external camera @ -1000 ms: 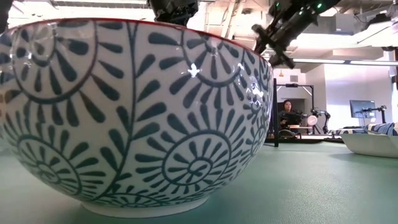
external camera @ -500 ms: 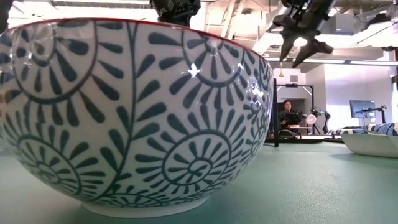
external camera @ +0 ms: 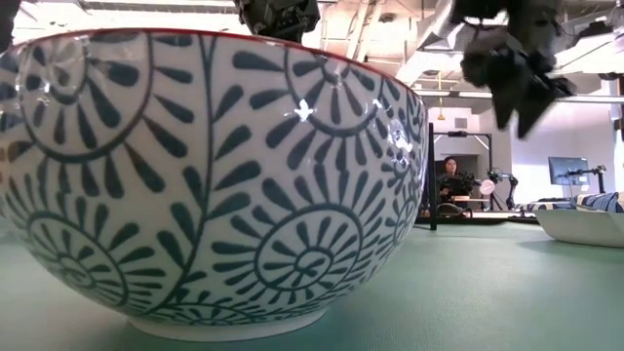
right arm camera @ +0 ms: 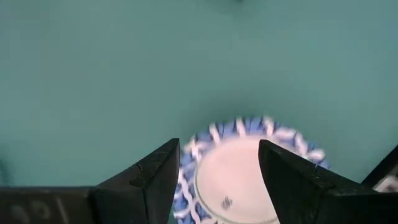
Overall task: Place and stack bowls onto a shelf
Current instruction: Stack the top white bowl on top of the other white bowl on the shelf
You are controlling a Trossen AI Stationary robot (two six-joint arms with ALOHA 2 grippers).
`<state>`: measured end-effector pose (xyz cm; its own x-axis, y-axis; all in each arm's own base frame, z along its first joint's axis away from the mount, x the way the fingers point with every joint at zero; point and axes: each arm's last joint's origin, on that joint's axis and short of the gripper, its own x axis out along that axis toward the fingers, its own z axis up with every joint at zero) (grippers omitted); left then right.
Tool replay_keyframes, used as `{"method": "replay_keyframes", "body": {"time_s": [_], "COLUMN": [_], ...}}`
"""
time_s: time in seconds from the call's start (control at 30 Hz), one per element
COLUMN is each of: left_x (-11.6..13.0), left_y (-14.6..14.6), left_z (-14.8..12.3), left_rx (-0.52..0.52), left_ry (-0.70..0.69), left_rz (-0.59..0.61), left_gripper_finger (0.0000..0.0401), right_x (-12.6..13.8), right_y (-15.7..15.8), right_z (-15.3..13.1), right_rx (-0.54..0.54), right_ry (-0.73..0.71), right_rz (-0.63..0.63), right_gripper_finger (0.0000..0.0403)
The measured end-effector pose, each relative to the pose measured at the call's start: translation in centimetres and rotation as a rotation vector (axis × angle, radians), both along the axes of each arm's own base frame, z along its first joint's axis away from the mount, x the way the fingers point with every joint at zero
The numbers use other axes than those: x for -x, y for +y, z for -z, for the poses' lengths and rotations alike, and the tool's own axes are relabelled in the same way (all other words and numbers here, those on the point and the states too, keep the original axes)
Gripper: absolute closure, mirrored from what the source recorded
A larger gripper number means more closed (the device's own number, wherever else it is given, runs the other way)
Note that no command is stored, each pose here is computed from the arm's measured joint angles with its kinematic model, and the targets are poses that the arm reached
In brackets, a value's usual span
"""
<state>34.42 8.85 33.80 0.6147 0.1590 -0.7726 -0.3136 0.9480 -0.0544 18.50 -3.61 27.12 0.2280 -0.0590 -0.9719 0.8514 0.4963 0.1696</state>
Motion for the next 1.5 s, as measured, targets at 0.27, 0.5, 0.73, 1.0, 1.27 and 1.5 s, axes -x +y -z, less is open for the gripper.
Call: {"method": "replay_keyframes", "body": {"time_s": [0.27,0.5,0.73,1.0,1.27,1.5], "left_x": [-0.2,-0.1,-0.1,-0.1,-0.1,-0.1], "left_y": [0.0,-0.1,-0.1,-0.1,-0.1,-0.1], "left_z": [-0.1,-0.1,-0.1,-0.1,0.0,0.0], "left_rx": [-0.006,-0.025,-0.012,-0.009,0.0,0.0], "left_ry": [-0.02,-0.012,-0.01,-0.006,-0.007,-0.007], "left_rz": [0.036,0.061,0.048,0.045,0.034,0.034], "left_gripper_finger": [0.0226,0.0233,0.0234,0.0235,0.0235,0.0235], "right_x": [1.8,2.3,1.8,1.2,1.2,2.0], "right_y": [-0.3,-0.9,-1.6,-1.9,-1.1,-0.2], "right_z": [5.2,8.3,10.6,12.3,10.7,8.4], "right_rx": [0.038,0.032,-0.033,-0.098,-0.04,0.007], "right_ry": [0.202,0.326,0.433,0.505,0.38,0.218], "right_rz": [-0.039,-0.339,-0.364,-0.337,-0.243,-0.133], "right_gripper_finger": [0.0159,0.0159,0.0168,0.0286,0.0382,0.0381]}}
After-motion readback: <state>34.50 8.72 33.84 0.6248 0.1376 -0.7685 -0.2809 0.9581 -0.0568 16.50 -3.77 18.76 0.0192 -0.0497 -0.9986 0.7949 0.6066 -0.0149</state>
